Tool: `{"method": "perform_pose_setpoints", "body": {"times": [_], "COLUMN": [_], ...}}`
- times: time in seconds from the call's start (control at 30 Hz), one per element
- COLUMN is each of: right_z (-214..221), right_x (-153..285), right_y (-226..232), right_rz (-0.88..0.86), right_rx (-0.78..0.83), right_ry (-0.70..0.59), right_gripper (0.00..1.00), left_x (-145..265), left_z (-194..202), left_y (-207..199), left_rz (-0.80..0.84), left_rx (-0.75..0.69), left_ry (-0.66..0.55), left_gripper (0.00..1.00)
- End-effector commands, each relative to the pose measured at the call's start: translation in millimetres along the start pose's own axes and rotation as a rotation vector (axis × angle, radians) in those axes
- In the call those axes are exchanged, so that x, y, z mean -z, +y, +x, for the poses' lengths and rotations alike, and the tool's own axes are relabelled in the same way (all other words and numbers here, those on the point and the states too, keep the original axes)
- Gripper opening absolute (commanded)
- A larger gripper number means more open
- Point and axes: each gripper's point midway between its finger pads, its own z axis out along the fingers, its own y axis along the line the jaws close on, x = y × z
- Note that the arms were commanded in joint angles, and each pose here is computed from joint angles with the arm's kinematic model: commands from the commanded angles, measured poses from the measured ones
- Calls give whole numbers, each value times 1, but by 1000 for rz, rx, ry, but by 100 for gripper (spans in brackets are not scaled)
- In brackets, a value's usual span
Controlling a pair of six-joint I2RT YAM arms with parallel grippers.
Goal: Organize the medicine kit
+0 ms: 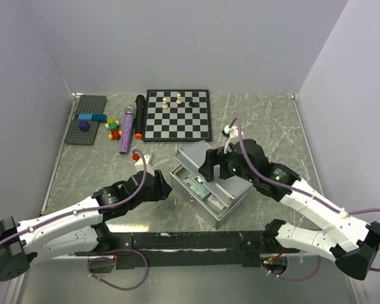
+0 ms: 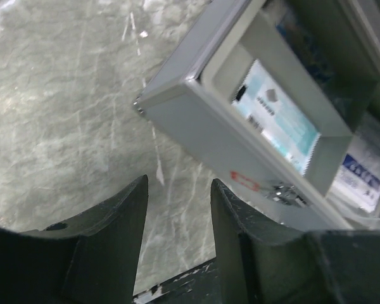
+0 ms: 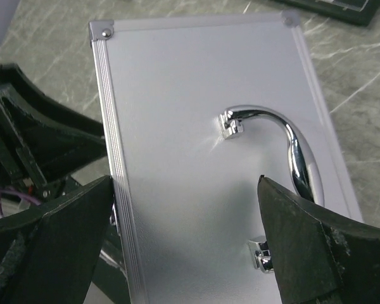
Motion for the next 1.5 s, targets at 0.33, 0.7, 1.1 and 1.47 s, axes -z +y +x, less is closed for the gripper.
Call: {"method": "perform_pose_setpoints", "body": {"times": [0.33,0.7,1.1,1.47], "right_z": [20,55,54,34], "right_x": [4,-15,-28,-14], "right_y": [15,-41,-87,-81], "right_rz": [-67,161,313,274], "right_rx": [9,-11,-44,-35], "right_ry": [49,53,80,31], "right_gripper": [100,100,100,100], "left_x": [1,-13,-30,13], "left_z": [1,19,-4,-17], "left_y": [-2,-25,-65,-72], "left_rz": [30,167,339,624], "left_rx": [10,-72,-142,-95], "left_ry": [-4,62,-12,-183], "left_gripper": [49,47,48,52]}}
